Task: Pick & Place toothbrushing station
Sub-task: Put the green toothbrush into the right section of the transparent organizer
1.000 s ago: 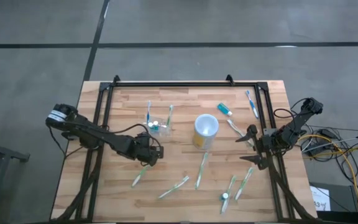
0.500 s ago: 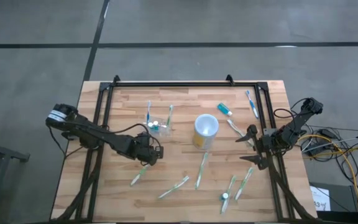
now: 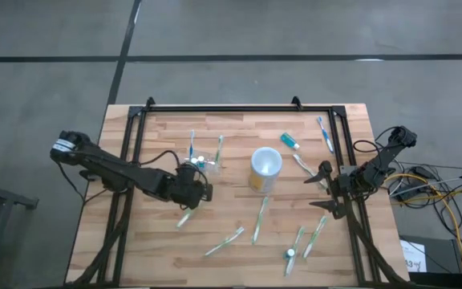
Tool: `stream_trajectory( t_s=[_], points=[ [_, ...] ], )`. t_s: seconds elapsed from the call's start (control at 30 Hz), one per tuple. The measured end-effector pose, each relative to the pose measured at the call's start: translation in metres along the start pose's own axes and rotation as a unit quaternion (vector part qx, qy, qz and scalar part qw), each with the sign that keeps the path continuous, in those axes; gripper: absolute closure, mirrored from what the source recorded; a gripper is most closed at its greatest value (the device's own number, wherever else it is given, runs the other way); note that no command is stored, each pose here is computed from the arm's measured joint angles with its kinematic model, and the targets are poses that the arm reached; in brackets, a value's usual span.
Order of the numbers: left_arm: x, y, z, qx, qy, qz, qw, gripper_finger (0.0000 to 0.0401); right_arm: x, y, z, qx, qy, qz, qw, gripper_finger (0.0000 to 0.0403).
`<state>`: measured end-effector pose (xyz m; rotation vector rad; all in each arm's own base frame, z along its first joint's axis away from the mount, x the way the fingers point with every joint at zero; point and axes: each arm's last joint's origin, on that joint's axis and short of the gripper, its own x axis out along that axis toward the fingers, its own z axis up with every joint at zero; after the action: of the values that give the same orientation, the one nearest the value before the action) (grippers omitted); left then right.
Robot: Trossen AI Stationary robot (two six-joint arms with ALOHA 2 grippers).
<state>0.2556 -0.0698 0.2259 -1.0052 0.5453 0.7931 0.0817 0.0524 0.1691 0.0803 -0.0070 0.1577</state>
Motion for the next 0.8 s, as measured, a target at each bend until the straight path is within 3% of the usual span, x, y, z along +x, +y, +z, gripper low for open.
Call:
stream_trajectory(
  t_s=[0.23,0.43,0.8],
  points=[
    [-0.020,-0.011,0.015,0.039,-0.057,-0.035,0.997,0.0395,0.000,0.000,0.000,0.000,0.000,0.000,1.000,0.0054],
    [-0.008,-0.006,0.007,0.031,-0.007,-0.007,0.999,0.0368,0.000,0.000,0.000,0.000,0.000,0.000,1.000,0.0058],
    [0.030,0.000,-0.018,0.020,0.052,0.060,0.997,0.0272,0.000,0.000,0.000,0.000,0.000,0.000,1.000,0.0057]
  ],
)
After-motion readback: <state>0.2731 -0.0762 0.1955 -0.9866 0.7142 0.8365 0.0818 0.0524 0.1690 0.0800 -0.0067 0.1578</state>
